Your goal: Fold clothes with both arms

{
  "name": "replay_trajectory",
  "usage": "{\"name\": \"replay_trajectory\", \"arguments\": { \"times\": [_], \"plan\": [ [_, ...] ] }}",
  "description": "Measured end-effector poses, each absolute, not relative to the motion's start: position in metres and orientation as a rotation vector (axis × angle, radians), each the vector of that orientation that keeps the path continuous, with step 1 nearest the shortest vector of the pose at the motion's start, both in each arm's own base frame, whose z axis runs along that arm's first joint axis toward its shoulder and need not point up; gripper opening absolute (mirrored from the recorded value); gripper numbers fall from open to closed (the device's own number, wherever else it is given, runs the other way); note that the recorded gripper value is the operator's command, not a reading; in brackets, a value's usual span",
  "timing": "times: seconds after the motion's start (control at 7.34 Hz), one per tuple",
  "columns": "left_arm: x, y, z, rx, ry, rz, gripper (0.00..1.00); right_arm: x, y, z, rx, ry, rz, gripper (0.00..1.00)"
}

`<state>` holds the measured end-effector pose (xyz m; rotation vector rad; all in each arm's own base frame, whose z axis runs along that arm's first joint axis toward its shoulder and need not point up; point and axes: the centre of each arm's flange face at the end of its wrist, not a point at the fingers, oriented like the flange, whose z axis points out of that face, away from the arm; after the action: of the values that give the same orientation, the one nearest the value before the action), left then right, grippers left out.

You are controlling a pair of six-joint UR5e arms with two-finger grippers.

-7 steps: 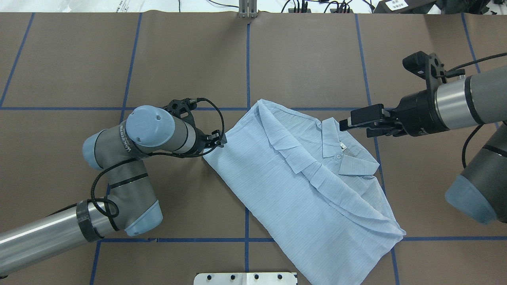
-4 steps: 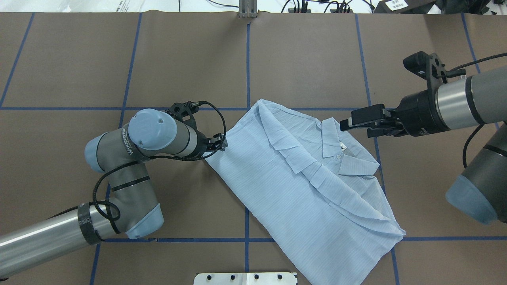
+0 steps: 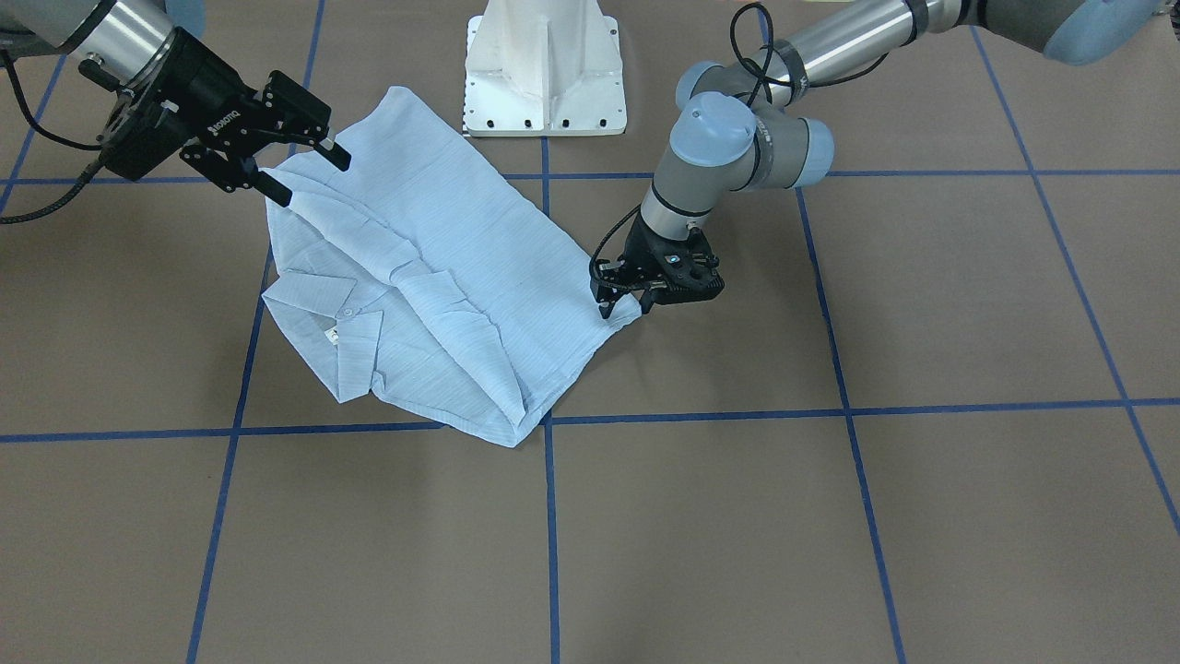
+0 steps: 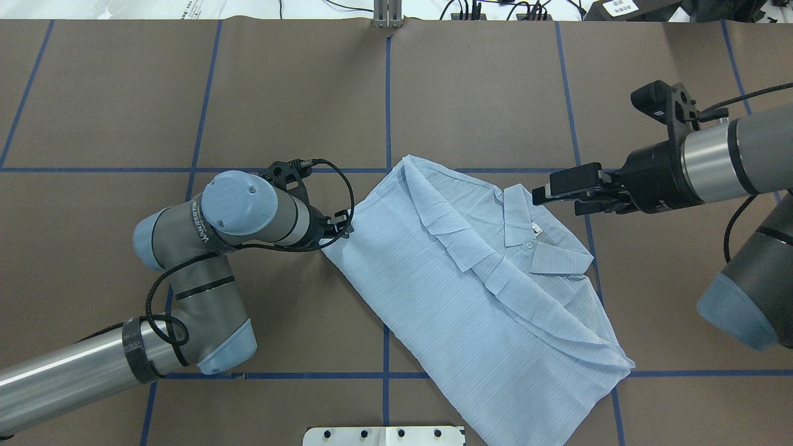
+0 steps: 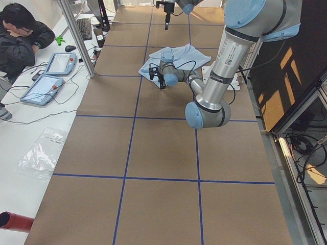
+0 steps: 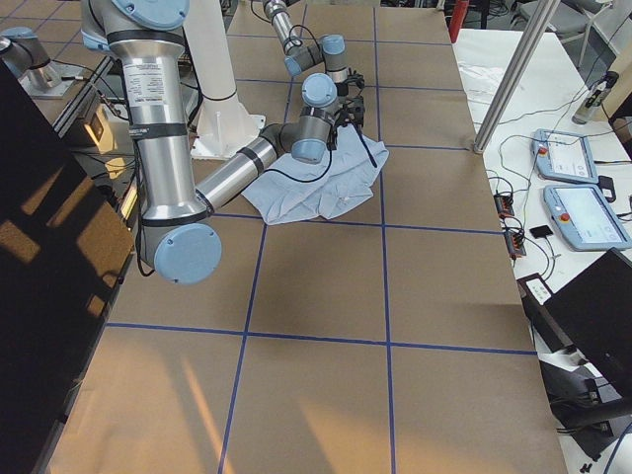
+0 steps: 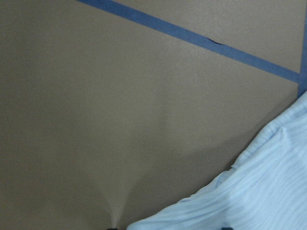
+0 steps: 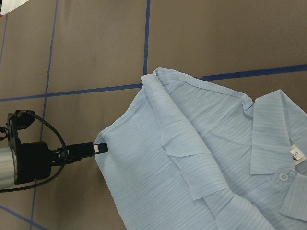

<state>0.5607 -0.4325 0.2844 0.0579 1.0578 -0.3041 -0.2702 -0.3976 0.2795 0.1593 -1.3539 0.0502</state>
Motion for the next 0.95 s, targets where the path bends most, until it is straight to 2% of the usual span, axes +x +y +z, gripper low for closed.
{"name": "replay_trajectory", "arguments": {
  "times": [0.27, 0.54, 0.95],
  "plan": [
    [0.5623, -0.4304, 0.2844, 0.055, 1.057, -0.300, 0.42, -0.2701, -0.3980, 0.2802, 0.159, -1.353, 0.051, 1.00],
    [0.5625, -0.4288, 0.2833, 0.055, 1.058, -0.296, 0.00, -0.2699, -0.3979, 0.2805, 0.159, -1.352, 0.051, 1.00],
    [0.5600, -0.4278, 0.2813, 0.052, 1.054, -0.297, 0.00, -0.2697, -0.3988, 0.2815, 0.158, -1.351, 0.055, 1.00]
  ]
}}
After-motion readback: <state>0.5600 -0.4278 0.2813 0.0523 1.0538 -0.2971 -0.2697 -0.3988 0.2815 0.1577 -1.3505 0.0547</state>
